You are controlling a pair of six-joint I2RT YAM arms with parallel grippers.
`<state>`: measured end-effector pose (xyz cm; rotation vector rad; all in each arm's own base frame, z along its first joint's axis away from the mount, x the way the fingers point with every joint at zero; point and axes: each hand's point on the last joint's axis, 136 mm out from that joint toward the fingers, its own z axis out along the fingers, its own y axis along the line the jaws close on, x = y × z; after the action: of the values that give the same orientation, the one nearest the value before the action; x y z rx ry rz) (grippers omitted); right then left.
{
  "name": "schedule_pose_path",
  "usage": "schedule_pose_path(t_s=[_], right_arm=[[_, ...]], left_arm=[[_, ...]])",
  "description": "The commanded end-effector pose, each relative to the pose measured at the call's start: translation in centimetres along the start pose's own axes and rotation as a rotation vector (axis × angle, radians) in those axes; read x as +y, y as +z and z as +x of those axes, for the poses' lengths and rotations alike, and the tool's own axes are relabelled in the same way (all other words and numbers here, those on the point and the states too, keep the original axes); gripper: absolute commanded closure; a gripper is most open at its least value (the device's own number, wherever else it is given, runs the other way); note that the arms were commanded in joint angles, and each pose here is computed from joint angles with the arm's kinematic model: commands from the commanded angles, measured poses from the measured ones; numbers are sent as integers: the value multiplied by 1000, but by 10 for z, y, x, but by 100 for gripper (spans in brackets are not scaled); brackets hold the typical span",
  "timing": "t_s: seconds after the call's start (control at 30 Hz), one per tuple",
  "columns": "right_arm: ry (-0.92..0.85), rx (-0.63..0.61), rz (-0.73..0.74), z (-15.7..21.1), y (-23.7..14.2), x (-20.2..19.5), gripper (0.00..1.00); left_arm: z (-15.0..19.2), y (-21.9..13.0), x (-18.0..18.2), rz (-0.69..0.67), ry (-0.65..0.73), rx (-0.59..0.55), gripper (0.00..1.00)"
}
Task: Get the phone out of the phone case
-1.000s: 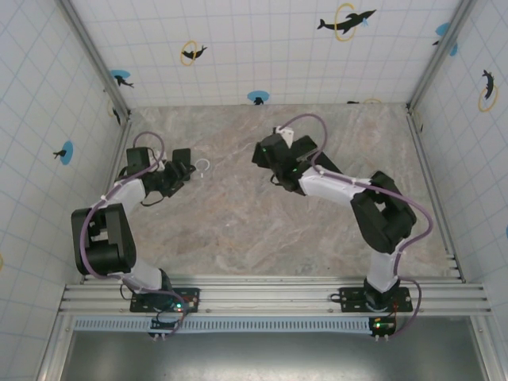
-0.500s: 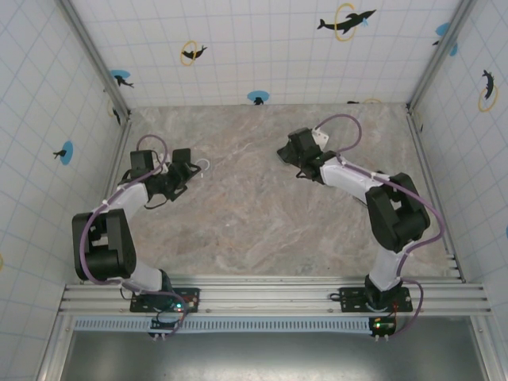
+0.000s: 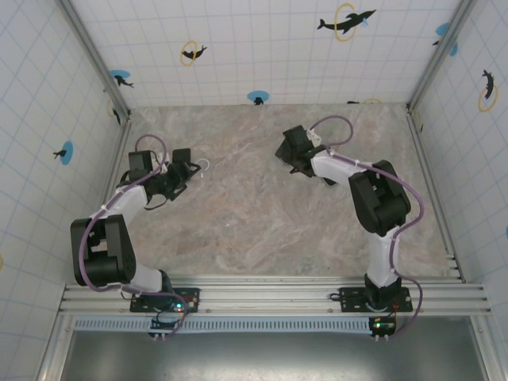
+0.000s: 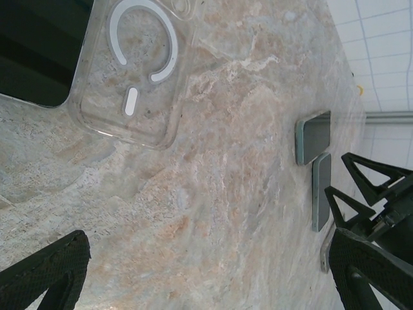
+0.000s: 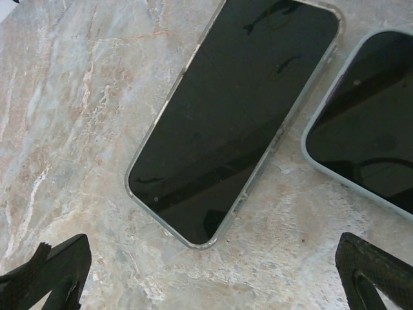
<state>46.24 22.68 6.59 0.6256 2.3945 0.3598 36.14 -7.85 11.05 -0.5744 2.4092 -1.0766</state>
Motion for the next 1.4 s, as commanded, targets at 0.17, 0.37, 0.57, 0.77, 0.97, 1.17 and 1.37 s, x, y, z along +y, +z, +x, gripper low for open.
schedule_pose_path(t_s=[0.17, 0.37, 0.57, 0.77, 0.97, 1.17, 1.37], right_arm=[[31, 29, 39, 3, 22, 1, 1], [24, 28, 63, 1, 34, 0, 1], [14, 21, 100, -1, 47, -6, 2], [-21, 19, 121, -5, 61, -6, 2], [-73, 13, 180, -13, 78, -11, 3], [-105, 11, 229, -20, 89, -18, 3], [-160, 17, 268, -21, 98, -23, 3]], left_arm=[[2, 1, -7, 27, 1, 17, 3], [0, 1, -9, 29, 1, 12, 3], [1, 0, -8, 25, 0, 12, 3], [3, -1, -6, 17, -3, 15, 3], [4, -1, -5, 11, -4, 18, 3], [7, 0, -3, 9, -6, 24, 3], [7, 2, -2, 6, -7, 29, 3]])
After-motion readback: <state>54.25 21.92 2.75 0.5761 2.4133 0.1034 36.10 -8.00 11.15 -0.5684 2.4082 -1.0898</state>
